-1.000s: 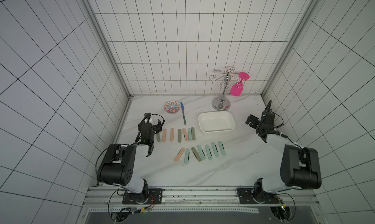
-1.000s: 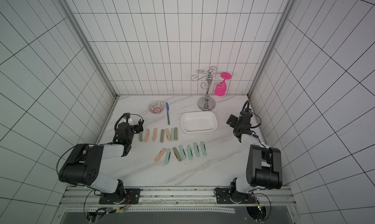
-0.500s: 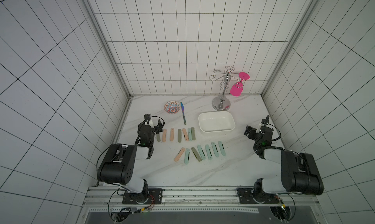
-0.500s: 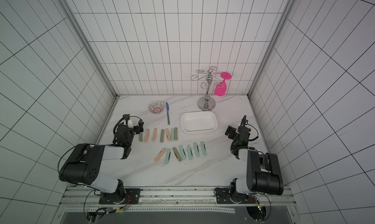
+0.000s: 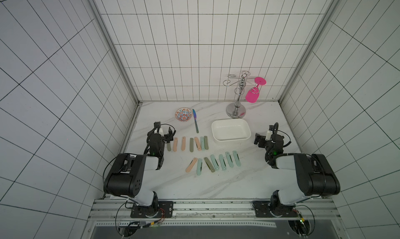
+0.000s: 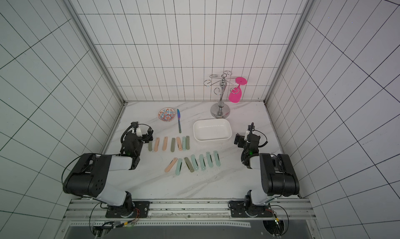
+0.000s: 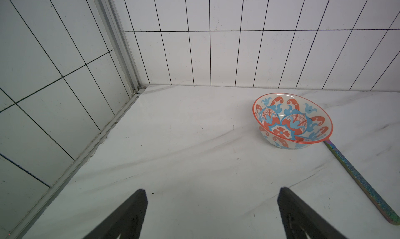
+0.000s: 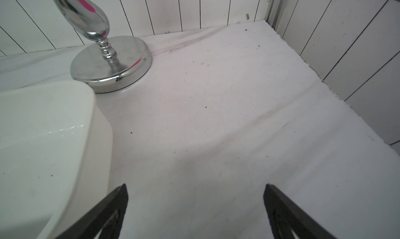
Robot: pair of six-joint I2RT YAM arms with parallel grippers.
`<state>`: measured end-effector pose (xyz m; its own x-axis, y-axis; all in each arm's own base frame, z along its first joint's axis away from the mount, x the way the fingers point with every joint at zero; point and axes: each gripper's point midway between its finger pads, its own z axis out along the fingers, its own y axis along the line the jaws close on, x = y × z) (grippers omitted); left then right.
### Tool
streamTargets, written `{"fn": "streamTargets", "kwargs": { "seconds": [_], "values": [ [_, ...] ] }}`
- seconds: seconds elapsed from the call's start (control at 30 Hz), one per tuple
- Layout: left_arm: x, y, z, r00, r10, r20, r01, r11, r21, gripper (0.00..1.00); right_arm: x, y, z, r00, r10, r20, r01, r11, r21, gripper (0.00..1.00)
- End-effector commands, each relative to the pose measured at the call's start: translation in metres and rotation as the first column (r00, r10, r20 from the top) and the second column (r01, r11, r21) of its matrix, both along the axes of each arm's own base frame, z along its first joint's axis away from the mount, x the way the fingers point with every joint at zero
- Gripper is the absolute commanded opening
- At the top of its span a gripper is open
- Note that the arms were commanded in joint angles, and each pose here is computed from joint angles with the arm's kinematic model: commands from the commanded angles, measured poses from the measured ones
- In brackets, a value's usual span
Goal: Take the fruit knife out of the storage box
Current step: Reset both arms
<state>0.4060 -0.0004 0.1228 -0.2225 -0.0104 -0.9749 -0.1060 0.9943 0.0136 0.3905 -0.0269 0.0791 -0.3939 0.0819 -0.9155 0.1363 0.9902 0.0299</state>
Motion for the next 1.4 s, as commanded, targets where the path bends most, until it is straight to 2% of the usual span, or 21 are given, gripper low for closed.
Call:
{"fn": "streamTargets", "kwargs": {
  "seconds": [0.0,1.2,1.27,1.37],
  "values": [
    [0.0,-0.002,0.001,1.0,-0.012,0.013,0.012,1.0,0.011,0.97,0.011,-0.001,0.017,0.999,-0.002,0.051,0.004,0.999,-0.032,0.99],
    [0.0,-0.003,0.001,1.0,-0.016,0.016,0.015,1.0,0.012,0.97,0.011,0.0,0.015,0.999,0.004,0.035,-0.002,0.999,-0.04,0.98],
    [0.0,-0.002,0.002,1.0,-0.014,0.017,0.014,1.0,0.012,0.97,0.014,0.012,0.014,0.996,0.082,0.022,-0.081,0.996,-0.042,0.99],
    [0.0,-0.002,0.002,1.0,-0.015,0.02,0.015,1.0,0.012,0.97,0.014,0.013,0.013,0.995,0.094,0.022,-0.093,0.995,-0.028,0.99]
  ]
}}
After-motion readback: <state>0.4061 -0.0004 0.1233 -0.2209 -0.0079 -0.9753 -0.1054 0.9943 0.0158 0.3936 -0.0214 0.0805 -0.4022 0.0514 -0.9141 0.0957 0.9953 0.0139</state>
